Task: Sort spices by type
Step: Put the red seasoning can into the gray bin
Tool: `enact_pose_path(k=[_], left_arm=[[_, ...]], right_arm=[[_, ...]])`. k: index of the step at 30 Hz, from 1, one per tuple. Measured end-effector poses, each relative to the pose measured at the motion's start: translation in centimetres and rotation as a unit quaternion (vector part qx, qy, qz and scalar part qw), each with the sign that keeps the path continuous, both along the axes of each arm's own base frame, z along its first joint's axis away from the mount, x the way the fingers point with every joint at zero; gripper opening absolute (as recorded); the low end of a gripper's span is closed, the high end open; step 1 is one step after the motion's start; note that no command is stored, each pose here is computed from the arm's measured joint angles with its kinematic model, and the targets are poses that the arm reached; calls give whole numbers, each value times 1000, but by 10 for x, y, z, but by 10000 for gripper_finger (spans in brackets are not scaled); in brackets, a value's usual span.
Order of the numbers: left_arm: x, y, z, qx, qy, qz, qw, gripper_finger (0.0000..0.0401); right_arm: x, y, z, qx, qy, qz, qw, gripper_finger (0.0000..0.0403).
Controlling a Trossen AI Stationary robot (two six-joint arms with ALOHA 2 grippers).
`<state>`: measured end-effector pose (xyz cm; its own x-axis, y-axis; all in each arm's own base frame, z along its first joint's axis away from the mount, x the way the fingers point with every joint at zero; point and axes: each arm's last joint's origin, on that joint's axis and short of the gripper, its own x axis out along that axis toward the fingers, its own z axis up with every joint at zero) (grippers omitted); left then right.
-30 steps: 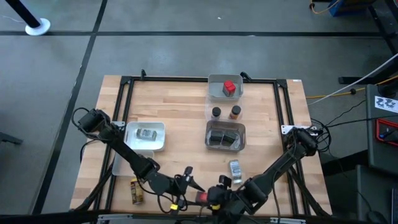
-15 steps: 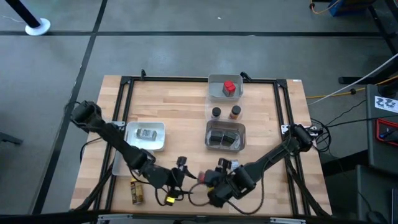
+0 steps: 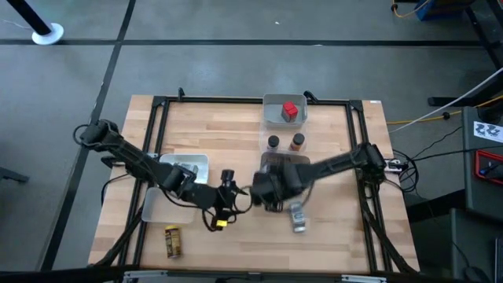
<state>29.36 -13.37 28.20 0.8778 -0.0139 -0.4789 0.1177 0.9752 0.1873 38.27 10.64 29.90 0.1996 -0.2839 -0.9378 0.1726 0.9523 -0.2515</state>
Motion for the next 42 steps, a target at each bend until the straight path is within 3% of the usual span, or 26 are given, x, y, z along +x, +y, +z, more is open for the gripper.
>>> enact_pose_path(k=[12, 19, 26, 32, 42], left_arm=[[-30, 26, 14, 34, 61, 41, 997, 249], [-24, 50, 17, 70, 62, 69, 993, 249], [-17, 83, -2, 80, 64, 121, 987, 249], [-14, 107, -21, 64, 47, 159, 984, 249], [-13, 130, -39, 34, 7, 173, 984, 249]], right_arm=[[3, -121, 0, -26, 109, 6, 994, 200], [-7, -216, 0, -16, 105, -59, 993, 204], [-28, -295, -8, 53, 48, -114, 991, 204], [-36, -324, -25, 76, 14, -133, 988, 202], [-30, -333, -59, 57, -11, -111, 992, 215]])
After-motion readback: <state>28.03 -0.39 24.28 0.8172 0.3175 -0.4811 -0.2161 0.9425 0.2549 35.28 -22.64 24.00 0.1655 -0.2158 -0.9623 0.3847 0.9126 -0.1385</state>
